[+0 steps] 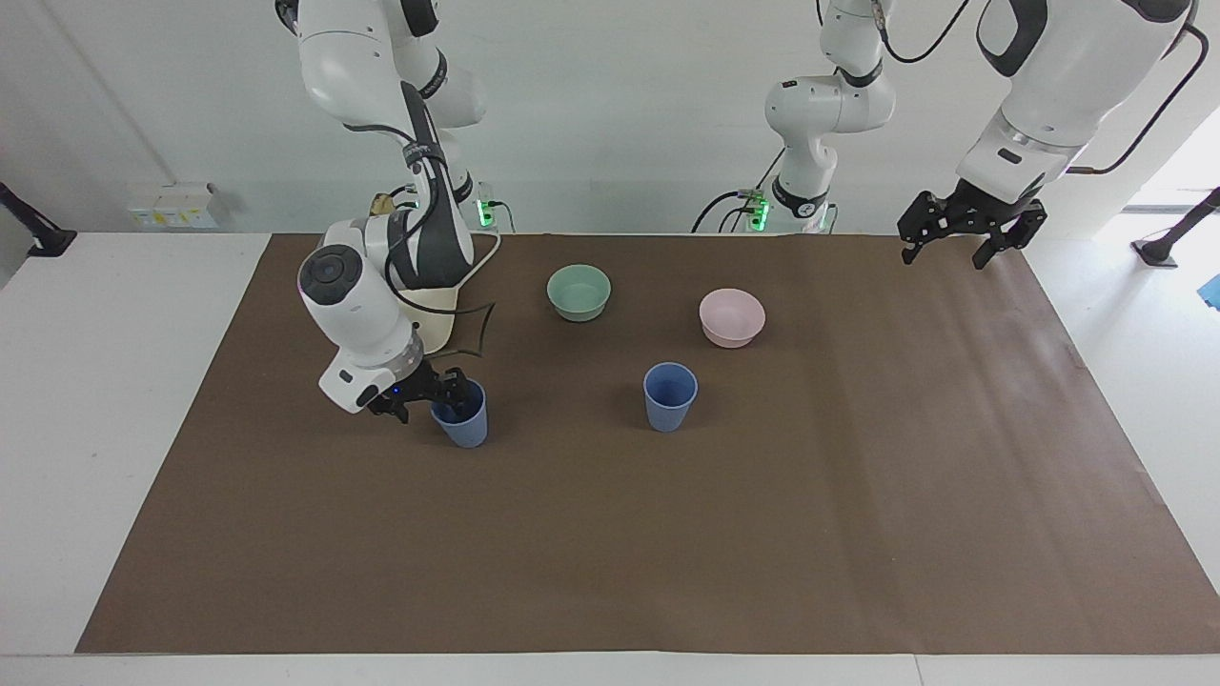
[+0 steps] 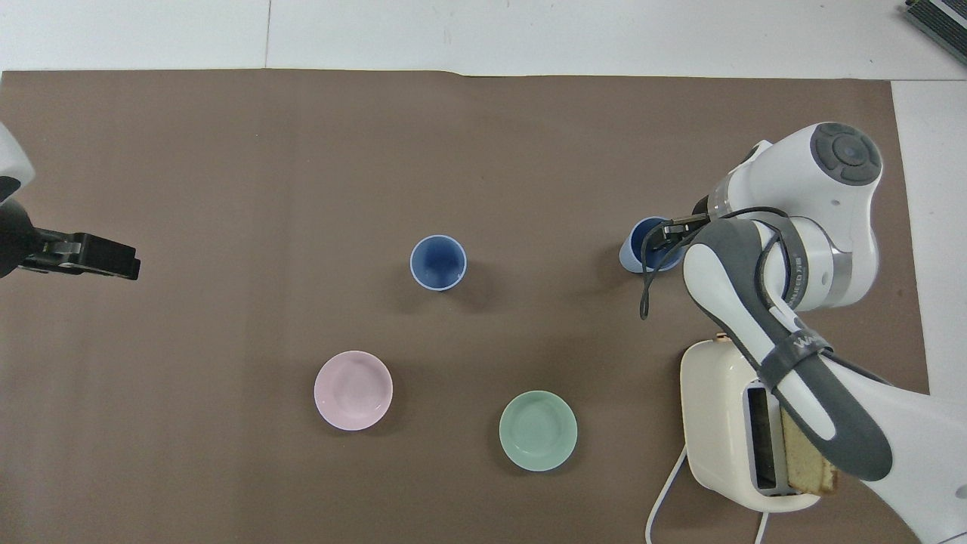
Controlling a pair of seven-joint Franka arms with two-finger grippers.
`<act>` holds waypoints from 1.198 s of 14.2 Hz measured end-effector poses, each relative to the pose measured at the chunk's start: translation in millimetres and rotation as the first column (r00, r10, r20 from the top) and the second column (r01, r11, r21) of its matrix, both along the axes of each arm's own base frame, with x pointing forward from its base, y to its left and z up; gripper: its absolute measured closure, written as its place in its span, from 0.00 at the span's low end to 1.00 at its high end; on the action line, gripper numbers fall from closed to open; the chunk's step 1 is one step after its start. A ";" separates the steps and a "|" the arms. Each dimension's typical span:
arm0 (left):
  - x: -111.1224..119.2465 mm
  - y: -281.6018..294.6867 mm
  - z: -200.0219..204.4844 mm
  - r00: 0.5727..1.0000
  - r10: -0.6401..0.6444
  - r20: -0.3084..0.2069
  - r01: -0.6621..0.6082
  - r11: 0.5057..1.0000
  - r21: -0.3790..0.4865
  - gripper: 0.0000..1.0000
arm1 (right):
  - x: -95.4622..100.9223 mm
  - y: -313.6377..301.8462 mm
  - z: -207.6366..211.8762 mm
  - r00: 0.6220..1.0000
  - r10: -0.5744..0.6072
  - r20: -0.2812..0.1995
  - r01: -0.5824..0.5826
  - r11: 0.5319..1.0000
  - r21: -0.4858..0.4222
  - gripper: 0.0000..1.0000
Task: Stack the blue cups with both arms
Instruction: 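Grasp the blue cup with the right gripper and lift it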
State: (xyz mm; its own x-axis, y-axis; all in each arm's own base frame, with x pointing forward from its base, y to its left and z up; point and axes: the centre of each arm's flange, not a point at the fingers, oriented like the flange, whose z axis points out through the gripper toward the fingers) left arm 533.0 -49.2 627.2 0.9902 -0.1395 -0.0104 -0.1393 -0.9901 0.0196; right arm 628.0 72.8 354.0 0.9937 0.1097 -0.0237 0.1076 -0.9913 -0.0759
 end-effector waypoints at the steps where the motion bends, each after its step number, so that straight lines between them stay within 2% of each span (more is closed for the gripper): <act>1: -1.8 0.2 2.4 1.000 0.000 0.002 0.000 1.000 0.000 0.00 | -0.2 3.3 0.2 1.000 0.005 0.001 -0.005 1.000 0.000 0.38; 6: -3.3 14.5 7.8 1.000 0.027 0.009 -0.027 1.000 0.000 0.00 | 1.2 17.6 5.2 0.999 0.026 0.019 -0.026 1.000 0.002 0.93; 7: -4.5 15.0 13.3 0.999 0.028 0.020 -0.028 1.000 -0.001 0.00 | 2.2 18.5 7.4 0.999 0.027 0.024 -0.028 1.000 0.003 0.96; 9: -8.9 12.7 24.0 0.999 0.024 0.040 -0.024 1.000 -0.001 0.00 | 5.4 20.5 14.1 0.999 0.030 0.039 -0.030 1.000 0.005 0.96; 11: -13.8 11.0 28.7 0.999 0.021 0.039 -0.021 1.000 0.000 0.00 | 10.4 23.1 31.5 0.998 0.034 0.052 -0.034 0.999 0.007 0.96; 14: -15.6 10.0 28.7 0.999 0.018 0.030 -0.018 1.000 0.001 0.00 | 15.6 35.3 83.0 0.999 0.031 0.041 -0.032 0.999 0.013 0.96; 17: -16.8 10.2 27.6 1.000 0.018 0.016 -0.018 1.000 0.002 0.00 | 14.1 66.1 132.9 0.998 -0.013 0.061 0.012 1.000 0.028 0.96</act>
